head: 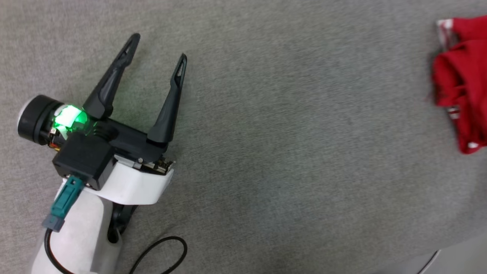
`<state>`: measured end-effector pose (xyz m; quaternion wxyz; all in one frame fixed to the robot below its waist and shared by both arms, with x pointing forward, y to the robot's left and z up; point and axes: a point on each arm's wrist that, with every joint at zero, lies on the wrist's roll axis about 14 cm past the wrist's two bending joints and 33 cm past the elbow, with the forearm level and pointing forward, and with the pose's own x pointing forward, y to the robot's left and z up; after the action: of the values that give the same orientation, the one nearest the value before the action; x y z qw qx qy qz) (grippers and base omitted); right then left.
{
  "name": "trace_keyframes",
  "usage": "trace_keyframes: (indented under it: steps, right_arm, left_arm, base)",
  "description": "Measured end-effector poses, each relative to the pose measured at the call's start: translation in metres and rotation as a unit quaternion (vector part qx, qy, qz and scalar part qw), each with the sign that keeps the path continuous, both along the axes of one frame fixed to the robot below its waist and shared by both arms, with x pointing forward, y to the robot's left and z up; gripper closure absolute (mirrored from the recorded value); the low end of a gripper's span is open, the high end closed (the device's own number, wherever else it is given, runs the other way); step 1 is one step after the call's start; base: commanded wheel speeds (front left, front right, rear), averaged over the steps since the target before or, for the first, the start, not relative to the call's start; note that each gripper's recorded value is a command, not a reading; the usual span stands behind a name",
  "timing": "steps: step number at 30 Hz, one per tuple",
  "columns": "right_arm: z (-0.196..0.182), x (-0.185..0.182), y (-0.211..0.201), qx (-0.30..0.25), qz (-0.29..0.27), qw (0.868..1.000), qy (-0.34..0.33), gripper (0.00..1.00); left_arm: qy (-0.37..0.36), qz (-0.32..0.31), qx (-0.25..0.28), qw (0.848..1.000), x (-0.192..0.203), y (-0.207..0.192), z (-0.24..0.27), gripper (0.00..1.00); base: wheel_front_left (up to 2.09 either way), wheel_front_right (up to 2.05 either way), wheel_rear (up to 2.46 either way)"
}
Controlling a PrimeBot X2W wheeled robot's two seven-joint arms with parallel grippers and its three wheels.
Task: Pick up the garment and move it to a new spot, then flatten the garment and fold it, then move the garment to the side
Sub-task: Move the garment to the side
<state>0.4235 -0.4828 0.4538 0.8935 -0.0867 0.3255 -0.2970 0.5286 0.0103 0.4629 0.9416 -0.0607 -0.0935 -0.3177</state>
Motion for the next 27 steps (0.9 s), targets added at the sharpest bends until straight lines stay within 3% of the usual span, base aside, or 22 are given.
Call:
trace_keyframes:
  steps: [5, 6, 7, 8, 9, 13, 19, 27]
  right_arm:
    - [-0.034, 0.013, 0.0, 0.009, 0.0, 1.0, 0.022, 1.0]
    - [-0.042, 0.015, 0.001, 0.016, -0.001, 1.0, 0.026, 0.95]
    - [-0.047, 0.017, 0.003, 0.017, 0.0, 0.999, 0.027, 0.69]
    - [-0.052, 0.018, 0.003, 0.017, 0.0, 0.999, 0.028, 0.28]
    - [-0.056, 0.018, 0.004, 0.021, -0.002, 0.999, 0.028, 0.0]
    - [-0.051, 0.017, -0.003, 0.0, -0.008, 1.0, 0.0, 0.0]
    - [-0.013, 0.018, -0.015, -0.056, -0.002, 0.995, -0.078, 0.0]
    - [0.013, 0.009, 0.004, -0.066, 0.039, 0.983, -0.164, 0.0]
  left_arm:
    - [0.007, 0.009, 0.003, 1.0, 0.005, 0.009, -0.014, 0.0]
    - [0.009, 0.01, 0.005, 1.0, 0.005, 0.011, -0.017, 0.0]
    - [0.011, 0.012, 0.006, 1.0, 0.005, 0.012, -0.019, 0.0]
    - [0.013, 0.013, 0.008, 1.0, 0.005, 0.013, -0.021, 0.0]
    - [0.013, 0.014, 0.008, 1.0, 0.006, 0.014, -0.021, 0.0]
    - [0.011, 0.017, 0.013, 1.0, 0.005, 0.018, -0.019, 0.0]
    - [0.01, 0.033, 0.01, 0.999, -0.003, 0.023, -0.005, 0.0]
    - [0.03, 0.08, 0.005, 0.996, -0.027, 0.042, 0.015, 0.0]
  base:
    - [0.0, 0.0, 0.0]
    - [0.0, 0.0, 0.0]
    - [0.0, 0.0, 0.0]
    - [0.0, 0.0, 0.0]
    - [0.0, 0.0, 0.0]
    - [0.0, 0.0, 0.0]
    - [0.0, 0.0, 0.0]
    - [0.0, 0.0, 0.0]
